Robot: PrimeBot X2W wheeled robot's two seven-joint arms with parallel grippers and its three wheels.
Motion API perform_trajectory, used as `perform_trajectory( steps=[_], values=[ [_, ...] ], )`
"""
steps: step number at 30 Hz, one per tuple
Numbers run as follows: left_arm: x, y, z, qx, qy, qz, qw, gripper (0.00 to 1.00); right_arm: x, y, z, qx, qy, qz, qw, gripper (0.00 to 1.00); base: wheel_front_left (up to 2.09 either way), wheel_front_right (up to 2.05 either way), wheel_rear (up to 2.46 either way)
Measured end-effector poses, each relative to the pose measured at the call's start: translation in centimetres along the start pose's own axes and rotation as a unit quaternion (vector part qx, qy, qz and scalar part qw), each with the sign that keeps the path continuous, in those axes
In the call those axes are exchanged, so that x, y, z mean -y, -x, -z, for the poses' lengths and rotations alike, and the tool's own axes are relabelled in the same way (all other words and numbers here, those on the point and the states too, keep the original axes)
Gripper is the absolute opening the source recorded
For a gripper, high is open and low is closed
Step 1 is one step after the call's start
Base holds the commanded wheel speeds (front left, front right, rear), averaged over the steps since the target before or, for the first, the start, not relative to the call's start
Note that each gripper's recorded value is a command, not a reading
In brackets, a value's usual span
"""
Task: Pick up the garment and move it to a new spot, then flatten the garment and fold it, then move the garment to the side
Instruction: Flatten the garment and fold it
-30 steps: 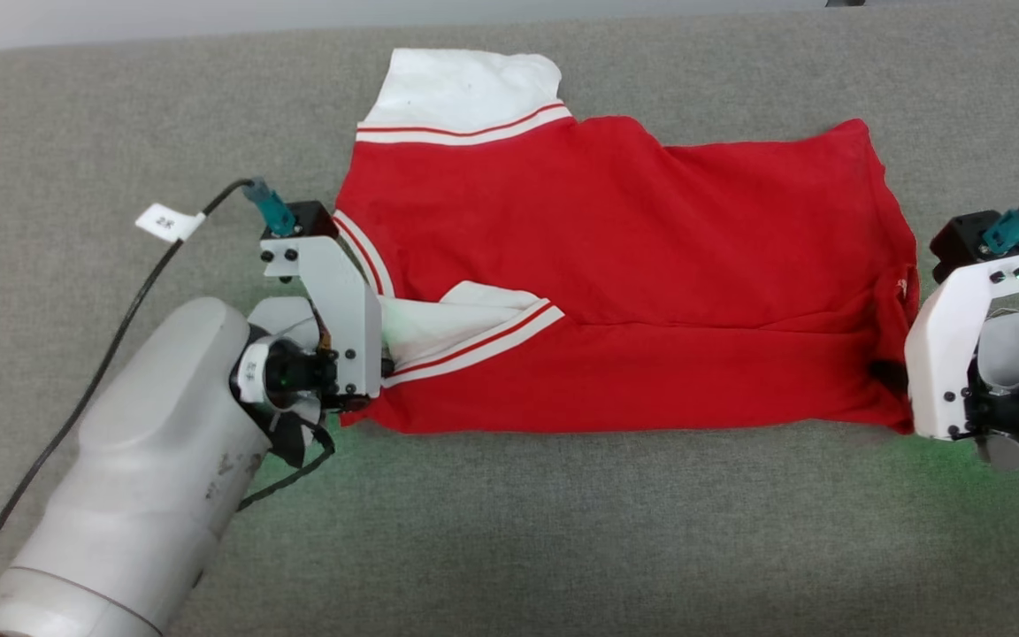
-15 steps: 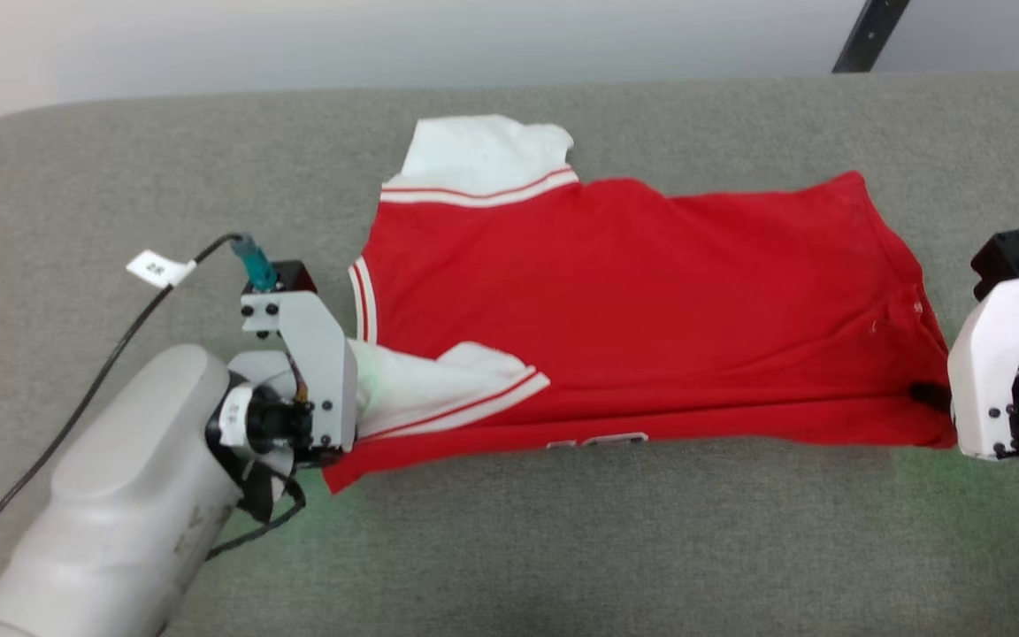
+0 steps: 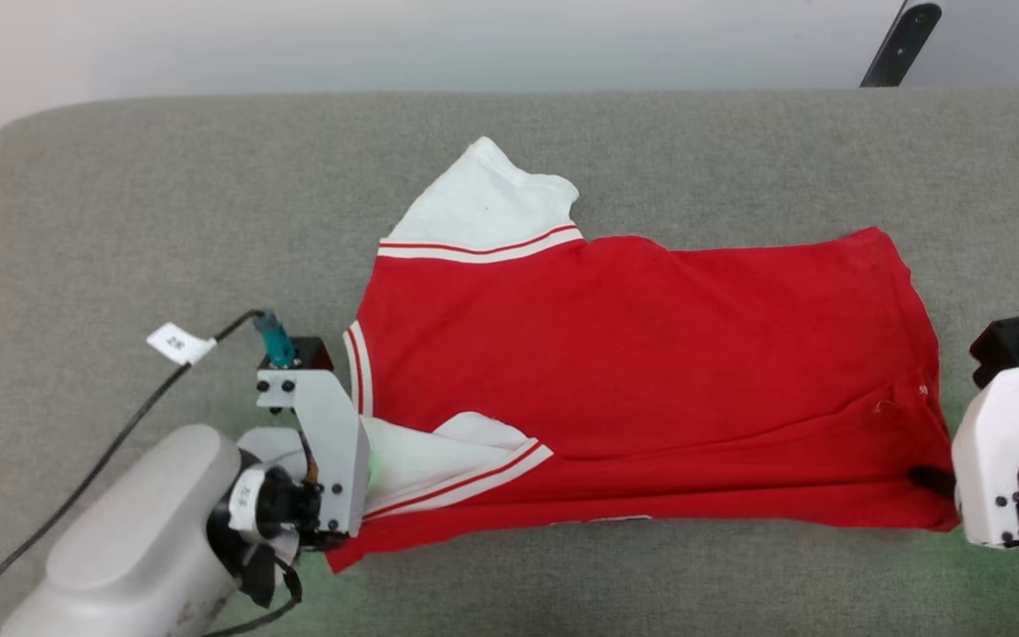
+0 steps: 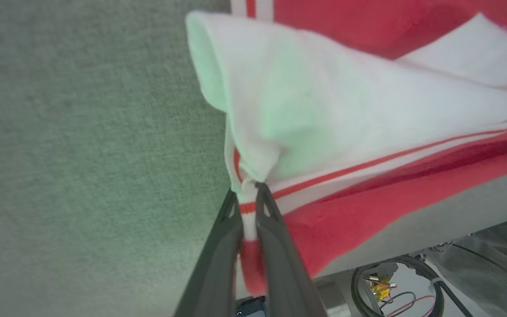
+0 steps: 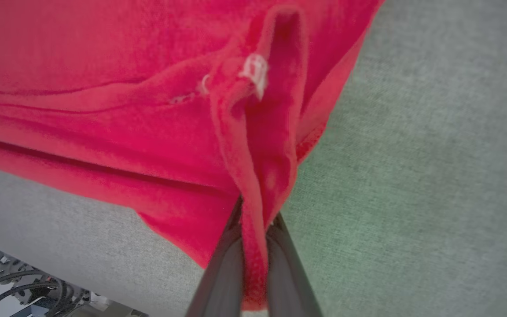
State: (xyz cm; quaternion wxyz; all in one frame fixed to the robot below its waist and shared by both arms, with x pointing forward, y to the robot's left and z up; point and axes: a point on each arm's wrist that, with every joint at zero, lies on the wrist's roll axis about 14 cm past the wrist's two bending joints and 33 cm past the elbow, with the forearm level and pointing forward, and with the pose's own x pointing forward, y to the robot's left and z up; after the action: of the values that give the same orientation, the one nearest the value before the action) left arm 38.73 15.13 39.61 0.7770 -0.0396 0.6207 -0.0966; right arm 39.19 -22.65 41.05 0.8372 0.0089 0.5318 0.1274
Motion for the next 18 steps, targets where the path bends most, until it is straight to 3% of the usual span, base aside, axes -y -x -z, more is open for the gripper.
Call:
perform_trajectory(
  steps=[4, 6, 7, 18],
  values=[
    [0.2, -1.2, 0.3, -0.004, -0.006, -0.001, 1.0, 0.02, -0.6, -0.9, 1.0, -0.01, -0.004, -0.006, 1.0, 0.0, 0.0, 0.0, 0.0],
    [0.1, -1.9, 0.5, -0.013, -0.011, -0.004, 1.0, 0.14, -1.0, -1.3, 1.4, -0.018, -0.003, -0.01, 1.0, 0.0, 0.0, 0.0, 0.0],
    [0.1, -2.2, 0.6, -0.018, -0.012, -0.005, 1.0, 0.28, -1.0, -1.4, 1.5, -0.021, -0.004, -0.01, 1.0, 0.0, 0.0, 0.0, 0.0],
    [0.6, -4.7, 0.1, -0.056, -0.007, -0.001, 0.998, 0.32, -0.6, -2.4, 1.7, -0.036, -0.002, -0.003, 0.999, 0.0, 0.0, 0.0, 0.0]
  ],
)
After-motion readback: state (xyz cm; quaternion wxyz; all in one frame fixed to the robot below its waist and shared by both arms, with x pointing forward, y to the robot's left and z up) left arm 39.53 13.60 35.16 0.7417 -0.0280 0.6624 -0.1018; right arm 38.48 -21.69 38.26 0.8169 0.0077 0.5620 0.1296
